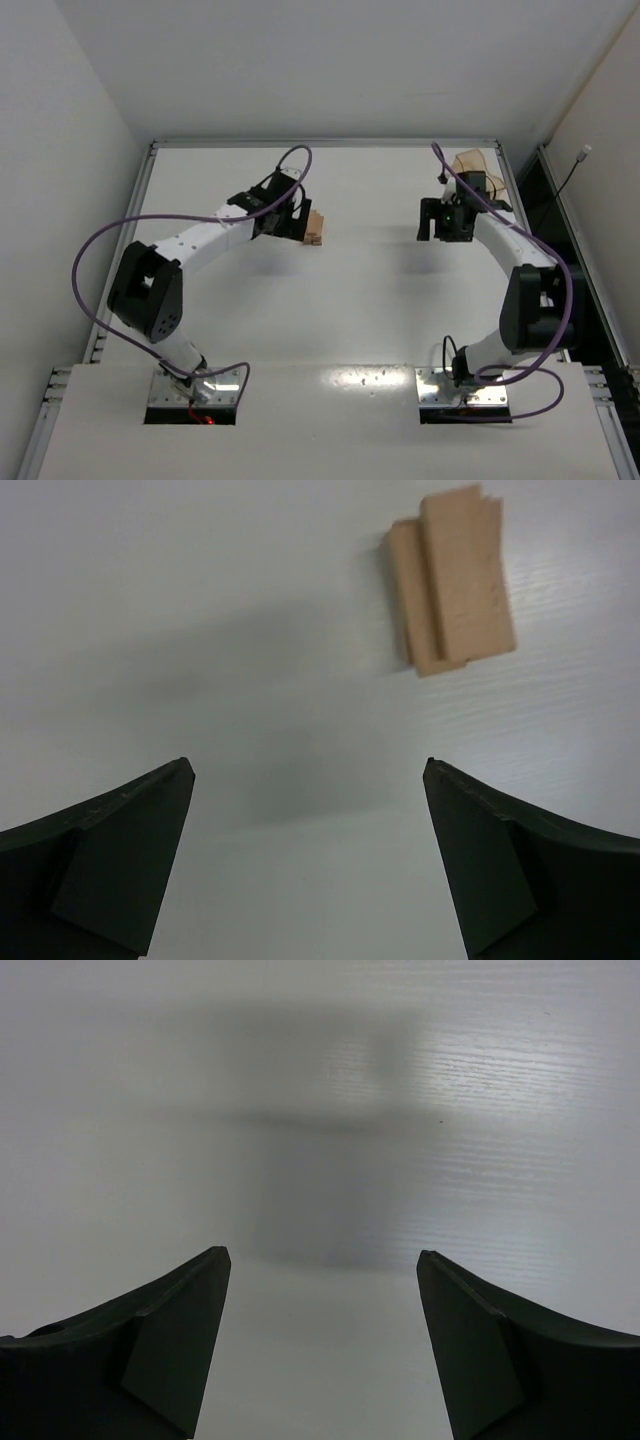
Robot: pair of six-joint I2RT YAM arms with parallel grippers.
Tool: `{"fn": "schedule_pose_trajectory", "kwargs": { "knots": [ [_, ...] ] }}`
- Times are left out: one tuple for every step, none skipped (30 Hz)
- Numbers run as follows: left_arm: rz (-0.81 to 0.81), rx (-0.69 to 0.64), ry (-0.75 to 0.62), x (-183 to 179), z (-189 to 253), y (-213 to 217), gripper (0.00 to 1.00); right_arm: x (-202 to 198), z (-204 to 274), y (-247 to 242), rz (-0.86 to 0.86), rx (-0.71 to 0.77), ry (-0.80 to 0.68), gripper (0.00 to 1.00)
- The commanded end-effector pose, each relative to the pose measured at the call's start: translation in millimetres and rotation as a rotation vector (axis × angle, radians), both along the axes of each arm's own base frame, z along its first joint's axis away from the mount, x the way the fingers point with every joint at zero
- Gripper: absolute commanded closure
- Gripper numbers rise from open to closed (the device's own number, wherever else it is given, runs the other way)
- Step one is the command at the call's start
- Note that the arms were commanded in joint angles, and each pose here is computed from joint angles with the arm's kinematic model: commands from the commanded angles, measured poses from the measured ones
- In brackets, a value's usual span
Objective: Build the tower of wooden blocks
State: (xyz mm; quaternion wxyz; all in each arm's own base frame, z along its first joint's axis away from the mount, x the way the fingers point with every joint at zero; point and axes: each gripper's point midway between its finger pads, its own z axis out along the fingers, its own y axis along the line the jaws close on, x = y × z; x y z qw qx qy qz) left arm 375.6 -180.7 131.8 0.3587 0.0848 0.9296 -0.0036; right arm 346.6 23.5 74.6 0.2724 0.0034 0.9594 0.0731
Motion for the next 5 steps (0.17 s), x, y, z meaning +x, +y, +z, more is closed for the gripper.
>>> {"fn": "schedule_pose_trajectory", "kwargs": {
  "knots": [
    [0.026,0.007,-0.062,4.1,15.1,17.0,0.00,20.7,27.8,2.8,0.046,-0.018,-0.119,0.27],
    [0.035,0.007,-0.062,5.6,15.1,20.4,0.00,20.9,27.6,0.8,0.048,-0.031,-0.120,0.27],
    [0.029,0.001,-0.058,5.1,14.8,19.0,0.00,20.9,27.6,0.8,0.048,-0.031,-0.120,0.27],
    [0.038,-0.004,-0.067,8.7,18.9,21.3,0.00,18.9,26.5,0.8,0.049,-0.031,-0.111,0.27],
    [0.019,-0.001,-0.053,6.0,17.1,20.4,0.00,18.9,26.5,0.8,0.049,-0.031,-0.111,0.27]
  ]
}}
